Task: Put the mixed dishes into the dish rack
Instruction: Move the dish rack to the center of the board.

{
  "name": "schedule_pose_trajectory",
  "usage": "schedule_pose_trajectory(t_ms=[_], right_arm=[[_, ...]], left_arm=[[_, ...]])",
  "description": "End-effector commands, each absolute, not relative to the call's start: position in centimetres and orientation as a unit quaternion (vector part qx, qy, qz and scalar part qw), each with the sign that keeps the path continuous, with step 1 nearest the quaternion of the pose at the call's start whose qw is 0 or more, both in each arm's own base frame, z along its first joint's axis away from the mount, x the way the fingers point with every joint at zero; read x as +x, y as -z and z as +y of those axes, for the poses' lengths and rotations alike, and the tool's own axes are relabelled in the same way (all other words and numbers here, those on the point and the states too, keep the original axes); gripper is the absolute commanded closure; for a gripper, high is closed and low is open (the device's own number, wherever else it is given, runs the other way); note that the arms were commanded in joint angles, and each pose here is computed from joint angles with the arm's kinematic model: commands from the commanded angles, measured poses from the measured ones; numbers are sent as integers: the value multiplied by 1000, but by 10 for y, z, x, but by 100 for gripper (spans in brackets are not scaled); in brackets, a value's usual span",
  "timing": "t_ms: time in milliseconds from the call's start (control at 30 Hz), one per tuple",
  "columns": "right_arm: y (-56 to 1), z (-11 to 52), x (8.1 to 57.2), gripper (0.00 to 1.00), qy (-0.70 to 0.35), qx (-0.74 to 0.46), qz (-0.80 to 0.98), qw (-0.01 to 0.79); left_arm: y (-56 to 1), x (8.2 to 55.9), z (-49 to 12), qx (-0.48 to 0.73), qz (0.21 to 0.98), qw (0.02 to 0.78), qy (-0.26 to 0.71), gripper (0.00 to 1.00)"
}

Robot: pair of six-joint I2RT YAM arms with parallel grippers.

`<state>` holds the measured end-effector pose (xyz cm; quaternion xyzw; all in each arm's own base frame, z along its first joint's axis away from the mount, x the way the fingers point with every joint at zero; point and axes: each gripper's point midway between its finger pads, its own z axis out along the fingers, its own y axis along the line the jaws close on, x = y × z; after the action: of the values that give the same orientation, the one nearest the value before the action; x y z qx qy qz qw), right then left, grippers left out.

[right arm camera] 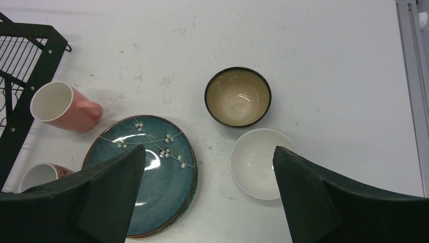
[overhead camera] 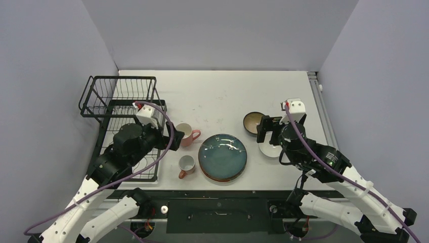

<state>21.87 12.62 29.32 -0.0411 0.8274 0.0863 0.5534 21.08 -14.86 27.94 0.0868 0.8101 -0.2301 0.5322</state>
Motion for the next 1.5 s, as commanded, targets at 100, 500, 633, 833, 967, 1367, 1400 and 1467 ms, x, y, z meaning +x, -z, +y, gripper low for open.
schedule_pose_trajectory(t_ms=[100, 500, 633, 833, 967, 1367, 1400, 1467], right_arm=[[-315, 128, 222, 9, -88, -39, 818, 567], [-323, 140, 233, 10, -76, -52, 821, 564], [-322, 145, 236, 11, -75, -57, 823, 561], [-317, 150, 240, 11, -72, -61, 825, 556], [-315, 154, 240, 11, -76, -65, 826, 554], [-320, 147, 237, 11, -74, -66, 821, 562], [-320, 147, 237, 11, -75, -65, 821, 562], [-321, 146, 236, 11, -77, -64, 820, 564]], left_arm=[[-308, 211, -114, -20, 819, 541, 191, 4], [-323, 209, -75, -153, 813, 542, 145, 6], [-319, 213, -69, -194, 802, 546, 143, 8], [-318, 220, -54, -249, 780, 561, 118, 15], [-321, 226, -42, -273, 769, 572, 85, 15], [-337, 239, -14, -332, 733, 590, 63, 18], [-335, 241, -12, -337, 733, 587, 62, 18], [-332, 247, -8, -346, 734, 581, 60, 18]])
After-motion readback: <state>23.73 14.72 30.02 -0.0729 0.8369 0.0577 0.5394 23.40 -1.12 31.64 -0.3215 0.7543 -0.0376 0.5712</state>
